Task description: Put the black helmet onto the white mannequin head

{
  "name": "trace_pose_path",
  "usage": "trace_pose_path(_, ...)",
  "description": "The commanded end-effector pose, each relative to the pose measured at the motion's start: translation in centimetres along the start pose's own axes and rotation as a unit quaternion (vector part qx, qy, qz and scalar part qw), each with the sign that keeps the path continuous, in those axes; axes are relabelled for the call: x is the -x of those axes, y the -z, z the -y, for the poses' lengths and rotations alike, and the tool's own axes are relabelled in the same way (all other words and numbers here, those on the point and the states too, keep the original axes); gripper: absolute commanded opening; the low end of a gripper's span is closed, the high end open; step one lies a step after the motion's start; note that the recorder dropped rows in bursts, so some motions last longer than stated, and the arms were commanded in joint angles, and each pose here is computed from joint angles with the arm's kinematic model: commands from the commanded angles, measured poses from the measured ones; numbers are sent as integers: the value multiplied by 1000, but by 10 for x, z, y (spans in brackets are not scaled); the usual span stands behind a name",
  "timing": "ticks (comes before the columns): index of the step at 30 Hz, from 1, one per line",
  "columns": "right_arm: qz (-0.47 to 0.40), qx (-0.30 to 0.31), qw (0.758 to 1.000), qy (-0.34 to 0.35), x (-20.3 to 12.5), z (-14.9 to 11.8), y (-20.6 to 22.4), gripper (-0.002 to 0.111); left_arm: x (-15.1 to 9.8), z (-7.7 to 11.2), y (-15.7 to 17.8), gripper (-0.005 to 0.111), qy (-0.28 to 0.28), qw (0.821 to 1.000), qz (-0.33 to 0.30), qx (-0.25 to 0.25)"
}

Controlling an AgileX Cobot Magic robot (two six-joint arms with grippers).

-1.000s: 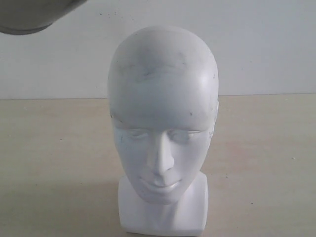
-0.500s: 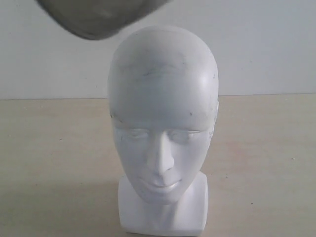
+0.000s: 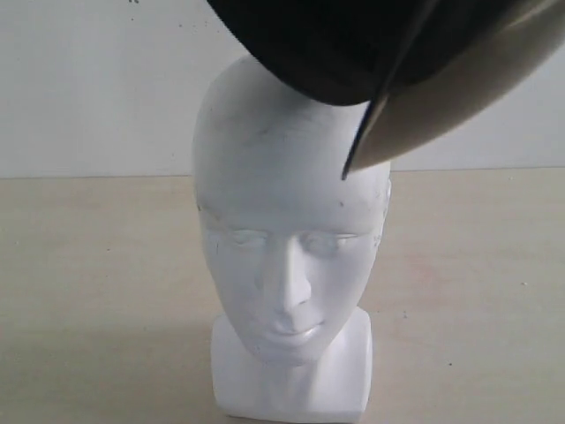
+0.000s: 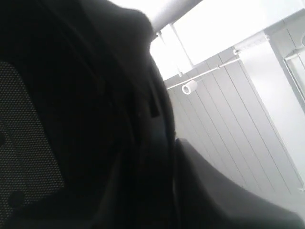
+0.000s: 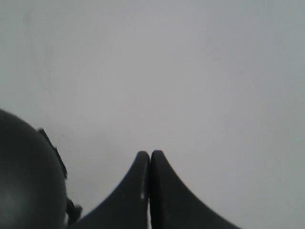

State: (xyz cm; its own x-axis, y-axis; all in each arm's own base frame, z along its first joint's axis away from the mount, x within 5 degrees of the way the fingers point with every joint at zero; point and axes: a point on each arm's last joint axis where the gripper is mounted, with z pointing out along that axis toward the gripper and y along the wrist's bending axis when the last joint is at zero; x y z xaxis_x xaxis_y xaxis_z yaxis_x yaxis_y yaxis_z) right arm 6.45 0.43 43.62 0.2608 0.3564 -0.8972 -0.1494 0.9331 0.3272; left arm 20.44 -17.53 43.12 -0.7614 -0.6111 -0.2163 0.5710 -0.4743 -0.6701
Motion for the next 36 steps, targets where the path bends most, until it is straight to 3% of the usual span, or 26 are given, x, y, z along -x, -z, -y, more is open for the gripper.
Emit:
trace_pose_path(1,-44,5,999,-3,29,-13,-38,0,8,-2,-5,4,11,998,32,-43)
trace_pose_path(7,-112,69,990,44,68,-42,-78,0,20,-33,0,4,4,999,53,-7)
trace_pose_path(13,-156,162,973,53,77,-62,-110,0,26,-34,2,4,-21,998,61,-2)
trace_pose_path(20,-212,174,958,84,58,-58,-136,0,25,-30,2,4,-23,998,57,-6)
trace_pose_path(28,-234,167,954,85,44,-51,-155,0,23,-15,1,4,-63,996,55,-21)
trace_pose_path(36,-243,165,953,69,35,-48,-168,0,20,-29,19,4,-56,996,72,15)
